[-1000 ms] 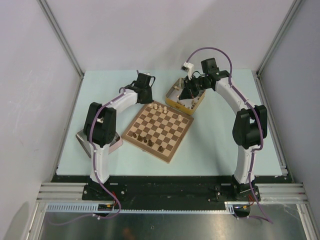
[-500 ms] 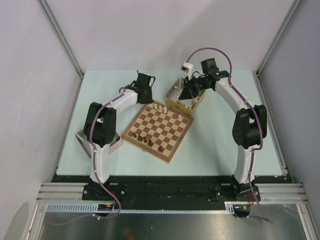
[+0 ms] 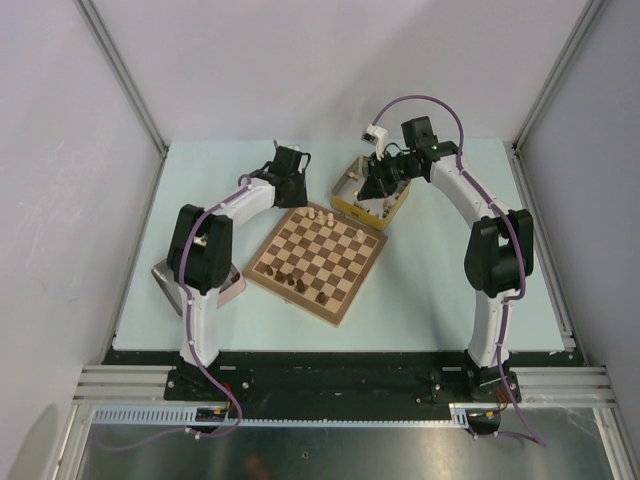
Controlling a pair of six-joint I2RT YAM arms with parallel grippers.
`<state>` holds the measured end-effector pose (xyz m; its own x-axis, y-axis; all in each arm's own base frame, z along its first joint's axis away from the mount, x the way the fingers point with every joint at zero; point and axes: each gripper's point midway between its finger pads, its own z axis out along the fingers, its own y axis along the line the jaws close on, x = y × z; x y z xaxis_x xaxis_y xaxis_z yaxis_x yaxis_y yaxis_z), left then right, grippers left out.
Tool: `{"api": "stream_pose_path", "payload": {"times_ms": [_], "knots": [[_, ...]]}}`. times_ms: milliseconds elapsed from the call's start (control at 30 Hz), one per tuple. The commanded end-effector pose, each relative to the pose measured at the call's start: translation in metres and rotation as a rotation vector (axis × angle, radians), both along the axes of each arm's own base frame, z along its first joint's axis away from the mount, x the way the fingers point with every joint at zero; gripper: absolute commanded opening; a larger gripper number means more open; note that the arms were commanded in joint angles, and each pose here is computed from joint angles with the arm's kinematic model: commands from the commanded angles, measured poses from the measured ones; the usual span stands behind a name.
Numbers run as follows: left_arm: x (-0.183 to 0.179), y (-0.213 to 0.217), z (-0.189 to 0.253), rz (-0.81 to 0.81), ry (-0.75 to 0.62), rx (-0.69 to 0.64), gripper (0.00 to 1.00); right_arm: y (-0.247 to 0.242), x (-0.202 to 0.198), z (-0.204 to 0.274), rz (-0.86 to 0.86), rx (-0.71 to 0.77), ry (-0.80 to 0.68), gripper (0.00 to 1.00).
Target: Set up the chess pieces on the board
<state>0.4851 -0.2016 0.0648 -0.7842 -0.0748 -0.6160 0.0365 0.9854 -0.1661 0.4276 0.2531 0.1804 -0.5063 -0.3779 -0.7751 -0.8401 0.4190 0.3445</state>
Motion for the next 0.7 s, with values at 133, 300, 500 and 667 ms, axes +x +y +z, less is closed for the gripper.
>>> {"api": "stream_pose_path", "payload": {"times_ms": [133,300,500,667], "knots": [[0.011,-0.006,0.071,0.010,-0.135,-0.080,0.44,0.002,0.006,0.020,0.005,0.019,-0.052,0.04],[0.008,-0.001,0.099,0.019,-0.180,-0.103,0.54,-0.001,0.004,0.019,0.005,0.008,-0.049,0.04],[-0.003,0.004,0.123,0.004,-0.218,-0.122,0.66,-0.013,0.011,0.013,-0.022,-0.057,-0.072,0.05],[-0.018,0.020,0.155,0.022,-0.288,-0.107,0.73,-0.029,0.029,-0.001,-0.058,-0.151,-0.084,0.05]]}}
